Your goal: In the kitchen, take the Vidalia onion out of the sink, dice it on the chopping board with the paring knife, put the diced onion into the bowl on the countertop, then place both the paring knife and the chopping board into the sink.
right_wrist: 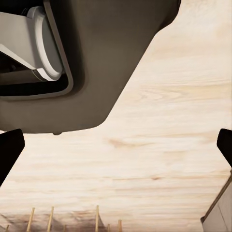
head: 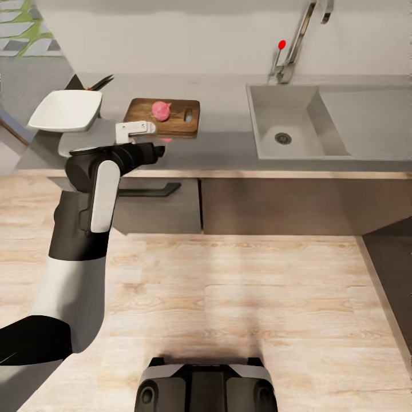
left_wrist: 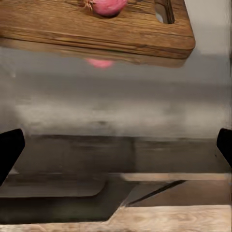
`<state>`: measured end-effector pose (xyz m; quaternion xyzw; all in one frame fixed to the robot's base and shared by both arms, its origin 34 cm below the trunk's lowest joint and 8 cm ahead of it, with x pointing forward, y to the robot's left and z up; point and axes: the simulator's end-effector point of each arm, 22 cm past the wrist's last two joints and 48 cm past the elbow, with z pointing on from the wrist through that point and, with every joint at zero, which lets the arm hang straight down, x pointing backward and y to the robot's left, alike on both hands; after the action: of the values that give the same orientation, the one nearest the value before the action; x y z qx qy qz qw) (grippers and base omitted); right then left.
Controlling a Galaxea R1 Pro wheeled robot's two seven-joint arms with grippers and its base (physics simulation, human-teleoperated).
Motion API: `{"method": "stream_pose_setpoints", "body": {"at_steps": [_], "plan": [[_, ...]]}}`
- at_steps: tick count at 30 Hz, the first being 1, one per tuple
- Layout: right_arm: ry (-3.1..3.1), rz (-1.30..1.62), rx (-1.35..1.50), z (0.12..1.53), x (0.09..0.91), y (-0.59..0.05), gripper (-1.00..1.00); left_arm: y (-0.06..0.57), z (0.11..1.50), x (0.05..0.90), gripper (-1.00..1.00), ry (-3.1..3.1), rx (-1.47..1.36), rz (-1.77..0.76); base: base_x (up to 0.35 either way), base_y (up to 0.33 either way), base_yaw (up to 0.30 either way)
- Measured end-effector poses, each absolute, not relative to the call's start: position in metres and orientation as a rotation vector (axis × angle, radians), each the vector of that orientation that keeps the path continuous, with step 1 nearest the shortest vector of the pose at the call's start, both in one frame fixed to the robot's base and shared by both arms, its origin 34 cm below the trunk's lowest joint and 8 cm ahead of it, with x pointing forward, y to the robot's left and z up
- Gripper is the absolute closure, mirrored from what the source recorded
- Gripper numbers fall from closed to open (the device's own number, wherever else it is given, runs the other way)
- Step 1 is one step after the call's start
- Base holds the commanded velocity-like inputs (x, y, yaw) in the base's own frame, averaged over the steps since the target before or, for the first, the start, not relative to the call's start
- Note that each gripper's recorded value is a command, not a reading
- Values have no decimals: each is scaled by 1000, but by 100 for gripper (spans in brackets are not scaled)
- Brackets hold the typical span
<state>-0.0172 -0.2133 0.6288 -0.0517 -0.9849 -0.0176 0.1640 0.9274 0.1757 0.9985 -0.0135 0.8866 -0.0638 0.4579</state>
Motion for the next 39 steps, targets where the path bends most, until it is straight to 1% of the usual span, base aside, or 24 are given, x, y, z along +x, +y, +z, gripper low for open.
{"method": "stream_pose_setpoints", "body": {"at_steps": [25, 33, 35, 39], "plan": [[-2808, -50, -147, 629, -17, -213, -100, 175, 991, 923, -100, 2198, -33, -158, -335, 0, 0], [-2835, -46, -151, 627, -11, -215, -100, 189, 877, 850, -100, 2357, -83, -139, -75, 0, 0], [-2882, -43, -152, 624, -1, -216, -100, 200, 830, 820, -100, 2378, -112, -107, -5, 0, 0], [-2914, -39, -153, 622, 6, -218, -100, 211, 751, 760, -100, 2426, -60, -38, -1, 0, 0]]}}
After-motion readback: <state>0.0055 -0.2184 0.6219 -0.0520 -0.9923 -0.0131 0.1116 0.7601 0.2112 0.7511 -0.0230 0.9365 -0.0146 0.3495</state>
